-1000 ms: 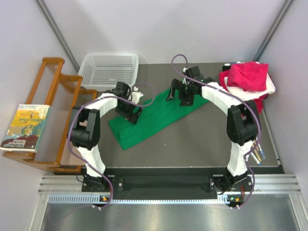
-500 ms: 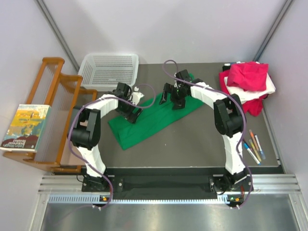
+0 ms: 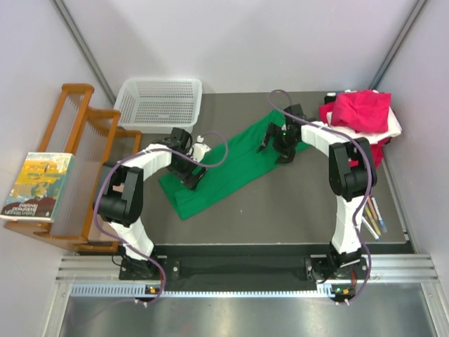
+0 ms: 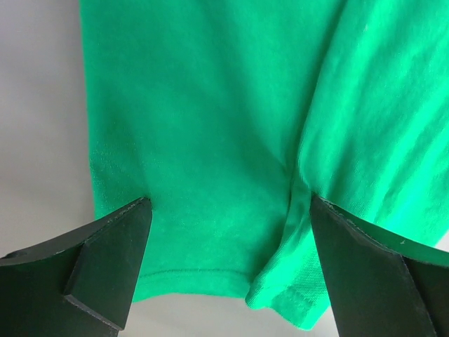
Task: Fold and stack the t-shirts
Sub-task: Fold the tshirt
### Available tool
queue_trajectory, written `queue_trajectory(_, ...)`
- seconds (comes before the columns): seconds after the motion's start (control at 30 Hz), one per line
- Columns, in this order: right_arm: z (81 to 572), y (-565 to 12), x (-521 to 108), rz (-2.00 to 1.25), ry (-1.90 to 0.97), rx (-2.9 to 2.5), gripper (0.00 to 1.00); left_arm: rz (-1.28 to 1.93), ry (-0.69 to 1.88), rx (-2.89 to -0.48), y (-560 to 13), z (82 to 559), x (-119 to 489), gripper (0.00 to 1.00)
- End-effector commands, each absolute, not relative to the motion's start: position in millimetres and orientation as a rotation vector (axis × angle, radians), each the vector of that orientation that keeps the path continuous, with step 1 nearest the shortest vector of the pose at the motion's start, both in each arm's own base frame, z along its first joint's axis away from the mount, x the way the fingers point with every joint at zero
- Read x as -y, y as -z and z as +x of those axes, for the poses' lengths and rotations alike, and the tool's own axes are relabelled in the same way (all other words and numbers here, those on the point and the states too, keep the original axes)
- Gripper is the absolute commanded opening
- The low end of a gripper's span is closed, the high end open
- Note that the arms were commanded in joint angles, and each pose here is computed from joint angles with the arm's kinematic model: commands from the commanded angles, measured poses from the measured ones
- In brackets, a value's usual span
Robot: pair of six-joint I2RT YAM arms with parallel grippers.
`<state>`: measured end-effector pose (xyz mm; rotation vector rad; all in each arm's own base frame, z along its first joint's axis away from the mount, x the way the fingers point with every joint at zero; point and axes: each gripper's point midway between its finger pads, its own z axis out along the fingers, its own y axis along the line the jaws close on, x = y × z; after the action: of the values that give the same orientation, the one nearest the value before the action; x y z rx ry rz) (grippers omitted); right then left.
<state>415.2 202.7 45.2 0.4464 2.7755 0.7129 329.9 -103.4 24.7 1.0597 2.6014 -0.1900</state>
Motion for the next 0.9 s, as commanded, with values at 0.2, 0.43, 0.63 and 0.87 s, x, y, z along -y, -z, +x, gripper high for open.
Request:
queue_trajectory(0.2, 431.2, -33.0, -155.0, 0.545, -0.663, -2.747, 0.93, 1.110, 0.265, -2.555, -48.9, 311.6, 126.1, 0.99)
queue_trajectory(0.43, 442.1, -27.8, -125.9, 0.640, -0.642, -2.738, 0.93, 1.124, 0.311, -2.543, -59.1, 307.9, 138.5, 0.99)
queue_trajectory(0.63, 446.4, -26.4, -124.2, 0.649, -0.641, -2.735, 0.93, 1.126, 0.294, -2.547, -57.0, 306.3, 137.6, 0.99)
queue_trajectory(0.87, 441.6, -33.0, -142.9, 0.565, -0.690, -2.750, 0.93, 1.122, 0.282, -2.546, -53.6, 307.5, 137.0, 0.99)
